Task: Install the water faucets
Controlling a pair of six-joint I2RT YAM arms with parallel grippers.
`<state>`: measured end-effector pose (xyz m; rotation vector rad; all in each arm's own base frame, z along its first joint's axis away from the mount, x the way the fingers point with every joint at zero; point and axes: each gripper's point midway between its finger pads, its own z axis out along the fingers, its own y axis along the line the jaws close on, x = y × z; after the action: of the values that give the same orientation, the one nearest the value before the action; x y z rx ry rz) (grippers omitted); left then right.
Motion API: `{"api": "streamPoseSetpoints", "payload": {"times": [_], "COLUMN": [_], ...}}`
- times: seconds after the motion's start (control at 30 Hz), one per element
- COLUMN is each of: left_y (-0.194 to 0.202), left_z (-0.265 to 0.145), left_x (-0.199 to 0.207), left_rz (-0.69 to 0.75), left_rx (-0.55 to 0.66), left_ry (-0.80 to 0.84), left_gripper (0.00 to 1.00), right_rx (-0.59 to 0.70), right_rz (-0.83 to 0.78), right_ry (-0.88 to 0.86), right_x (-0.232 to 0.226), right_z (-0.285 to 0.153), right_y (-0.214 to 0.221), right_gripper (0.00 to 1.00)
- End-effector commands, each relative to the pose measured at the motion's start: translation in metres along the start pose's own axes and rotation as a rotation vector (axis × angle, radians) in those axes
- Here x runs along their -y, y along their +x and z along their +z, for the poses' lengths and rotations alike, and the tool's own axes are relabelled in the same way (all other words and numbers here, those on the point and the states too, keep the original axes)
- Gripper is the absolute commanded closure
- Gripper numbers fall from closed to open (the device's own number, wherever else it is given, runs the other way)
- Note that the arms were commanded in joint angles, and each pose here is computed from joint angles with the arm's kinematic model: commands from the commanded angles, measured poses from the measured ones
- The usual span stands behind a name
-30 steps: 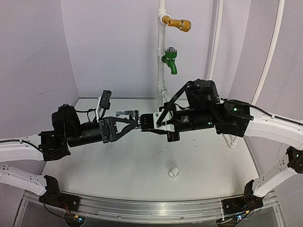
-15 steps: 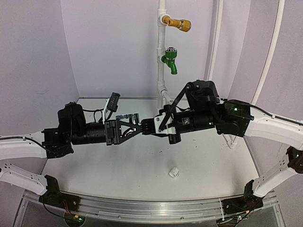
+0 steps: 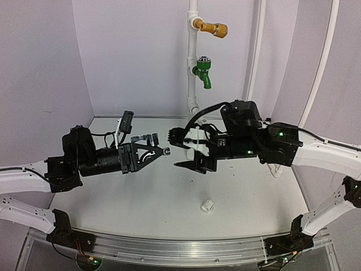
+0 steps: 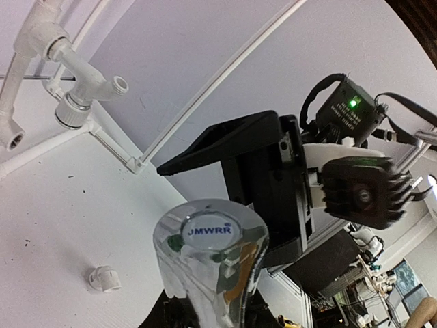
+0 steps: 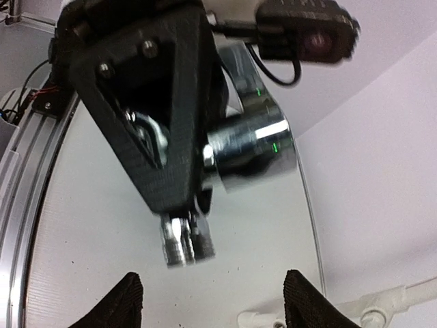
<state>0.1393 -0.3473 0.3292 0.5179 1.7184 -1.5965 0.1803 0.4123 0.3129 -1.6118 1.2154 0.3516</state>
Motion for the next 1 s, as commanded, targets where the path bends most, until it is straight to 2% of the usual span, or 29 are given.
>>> {"api": "streamPoseSetpoints", "payload": {"times": [0.0, 0.07, 0.2, 0.33, 0.43, 0.57, 0.8, 0.97], "left_y": [-0.034, -0.035, -0.038, -0.039, -0.038, -0.038, -0.043, -0.042], "left_z": [-0.019, -0.024, -0.028, -0.028, -0.027, -0.025, -0.033, -0.043], "left_x": [0.006, 0.002, -0.003, -0.005, -0.006, -0.009, -0.007, -0.009], "left_rz": [0.027, 0.024, 0.022, 0.025, 0.025, 0.027, 0.028, 0.023], "left_rx": [0.172, 0.197, 0.226, 0.223, 0.224, 0.226, 0.256, 0.276], "left_ry": [-0.028, -0.045, -0.071, -0.081, -0.086, -0.091, -0.093, -0.099], "left_gripper": [1.0, 1.0, 1.0, 1.0, 1.0, 1.0, 1.0, 1.0], "right_rx": [-0.152, -0.26, -0.487, -0.575, -0.559, -0.527, -0.535, -0.608], "right_rz": [0.262, 0.232, 0.119, 0.092, 0.114, 0.153, 0.214, 0.205], "right_ry": [0.026, -0.092, -0.23, -0.296, -0.328, -0.277, -0.268, -0.247], "right_x": [-0.007, -0.041, -0.09, -0.116, -0.122, -0.108, -0.102, -0.1], "right_z": [-0.015, -0.017, -0.024, -0.032, -0.029, -0.008, 0.027, 0.051], "right_y": [0.045, 0.076, 0.148, 0.187, 0.188, 0.176, 0.174, 0.191], "right_gripper": [0.25, 0.2, 0.19, 0.16, 0.09, 0.02, 0.02, 0.02]}}
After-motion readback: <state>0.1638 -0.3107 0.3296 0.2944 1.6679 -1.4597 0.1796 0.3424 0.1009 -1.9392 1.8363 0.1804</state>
